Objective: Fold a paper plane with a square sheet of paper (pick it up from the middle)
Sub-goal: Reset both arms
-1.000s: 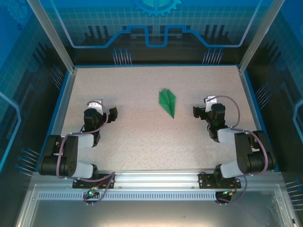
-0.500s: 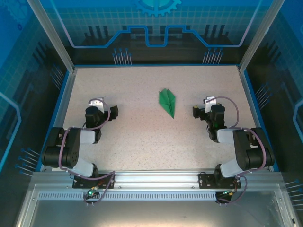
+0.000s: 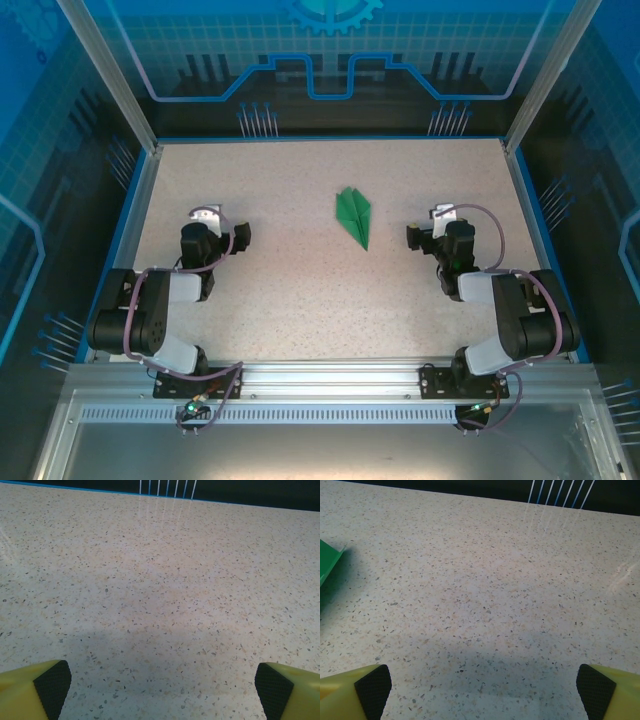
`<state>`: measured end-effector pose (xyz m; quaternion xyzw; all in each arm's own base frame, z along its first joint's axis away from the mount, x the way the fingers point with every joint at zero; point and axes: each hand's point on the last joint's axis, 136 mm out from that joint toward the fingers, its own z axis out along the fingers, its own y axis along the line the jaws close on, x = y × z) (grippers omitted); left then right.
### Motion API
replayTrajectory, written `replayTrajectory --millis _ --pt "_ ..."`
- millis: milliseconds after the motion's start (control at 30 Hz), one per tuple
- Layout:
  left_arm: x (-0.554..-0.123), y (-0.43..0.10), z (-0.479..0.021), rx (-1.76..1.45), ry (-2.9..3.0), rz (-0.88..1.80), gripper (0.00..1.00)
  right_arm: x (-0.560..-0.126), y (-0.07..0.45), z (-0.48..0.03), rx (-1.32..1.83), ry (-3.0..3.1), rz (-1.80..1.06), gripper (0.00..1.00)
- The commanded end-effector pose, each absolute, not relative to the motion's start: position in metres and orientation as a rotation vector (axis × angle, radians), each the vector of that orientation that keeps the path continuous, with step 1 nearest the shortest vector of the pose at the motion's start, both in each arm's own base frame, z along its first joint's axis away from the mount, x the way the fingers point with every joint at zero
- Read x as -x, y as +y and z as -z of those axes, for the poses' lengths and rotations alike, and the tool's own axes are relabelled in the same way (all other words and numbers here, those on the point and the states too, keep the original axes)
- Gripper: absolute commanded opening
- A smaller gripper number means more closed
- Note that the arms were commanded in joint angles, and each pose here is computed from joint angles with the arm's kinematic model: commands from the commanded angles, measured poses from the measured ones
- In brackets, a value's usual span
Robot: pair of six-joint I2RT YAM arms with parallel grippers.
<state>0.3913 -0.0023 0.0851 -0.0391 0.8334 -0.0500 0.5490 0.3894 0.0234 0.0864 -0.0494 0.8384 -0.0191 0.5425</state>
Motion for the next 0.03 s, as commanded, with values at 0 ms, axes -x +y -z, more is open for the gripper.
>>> replayTrajectory --millis 0 --pt "-0.3973 -0.0082 -0.0918 0.052 1.959 0.13 0.99 -0.3963 0.0233 -0.0946 0.112 1.959 0.039 0.99"
